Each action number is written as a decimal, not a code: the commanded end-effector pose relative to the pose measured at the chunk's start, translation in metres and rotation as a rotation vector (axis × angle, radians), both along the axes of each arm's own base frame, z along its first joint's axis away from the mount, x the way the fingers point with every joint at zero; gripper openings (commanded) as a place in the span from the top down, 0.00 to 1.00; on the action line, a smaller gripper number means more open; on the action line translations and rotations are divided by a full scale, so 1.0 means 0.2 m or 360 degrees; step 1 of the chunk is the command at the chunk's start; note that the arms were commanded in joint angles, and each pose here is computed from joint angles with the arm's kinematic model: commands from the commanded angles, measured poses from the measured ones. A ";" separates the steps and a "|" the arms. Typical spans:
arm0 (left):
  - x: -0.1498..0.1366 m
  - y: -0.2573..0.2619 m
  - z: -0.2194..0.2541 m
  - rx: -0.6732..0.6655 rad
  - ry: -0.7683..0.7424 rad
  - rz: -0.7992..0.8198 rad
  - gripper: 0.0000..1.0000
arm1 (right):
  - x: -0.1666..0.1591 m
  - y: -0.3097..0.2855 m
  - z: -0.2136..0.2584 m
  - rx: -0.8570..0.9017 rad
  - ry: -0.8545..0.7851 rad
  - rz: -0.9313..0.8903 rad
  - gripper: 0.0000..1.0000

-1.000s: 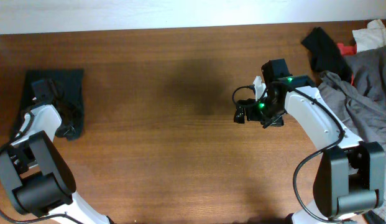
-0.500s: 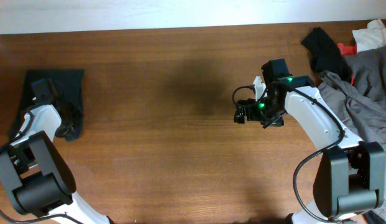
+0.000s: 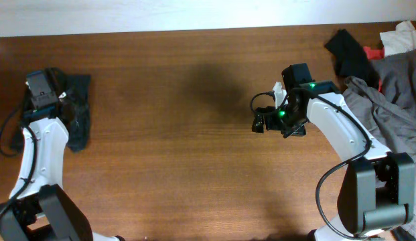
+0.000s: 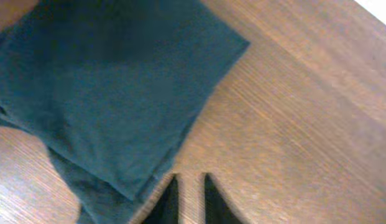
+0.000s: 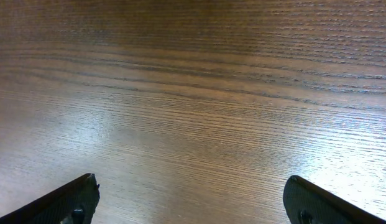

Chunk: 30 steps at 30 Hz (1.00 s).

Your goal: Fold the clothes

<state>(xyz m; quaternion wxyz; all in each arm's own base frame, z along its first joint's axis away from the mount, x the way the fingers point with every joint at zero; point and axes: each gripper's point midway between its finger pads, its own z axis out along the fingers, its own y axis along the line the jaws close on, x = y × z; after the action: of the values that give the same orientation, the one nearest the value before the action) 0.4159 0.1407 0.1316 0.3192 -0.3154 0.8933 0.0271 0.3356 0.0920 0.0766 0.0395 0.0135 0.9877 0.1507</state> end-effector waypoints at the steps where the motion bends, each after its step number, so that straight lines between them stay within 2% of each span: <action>1: 0.01 -0.05 0.01 -0.0007 -0.0004 -0.0049 0.65 | 0.03 -0.01 0.05 -0.0014 -0.0059 0.0003 0.01; 2: 0.01 -0.06 0.01 -0.0007 -0.0002 -0.0054 0.50 | 0.03 -0.01 0.05 -0.0014 -0.0059 0.0003 0.01; 3: 0.02 -0.06 0.01 -0.0007 -0.0002 -0.0057 0.30 | 0.03 -0.01 0.05 -0.0014 -0.0059 0.0003 0.01; 5: 0.01 -0.06 0.01 -0.0008 0.0000 -0.0058 0.01 | 0.03 -0.01 0.05 -0.0014 -0.0059 0.0003 0.01; 30: 0.00 -0.07 0.00 -0.0015 0.0028 -0.0058 0.01 | 0.03 -0.01 0.05 -0.0014 -0.0059 0.0003 0.01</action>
<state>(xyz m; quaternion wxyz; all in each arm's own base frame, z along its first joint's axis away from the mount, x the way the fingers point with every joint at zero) 0.4140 0.1294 0.1272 0.3061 -0.3062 0.9011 0.0231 0.3357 0.0920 0.0766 0.0397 0.0137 0.9877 0.1507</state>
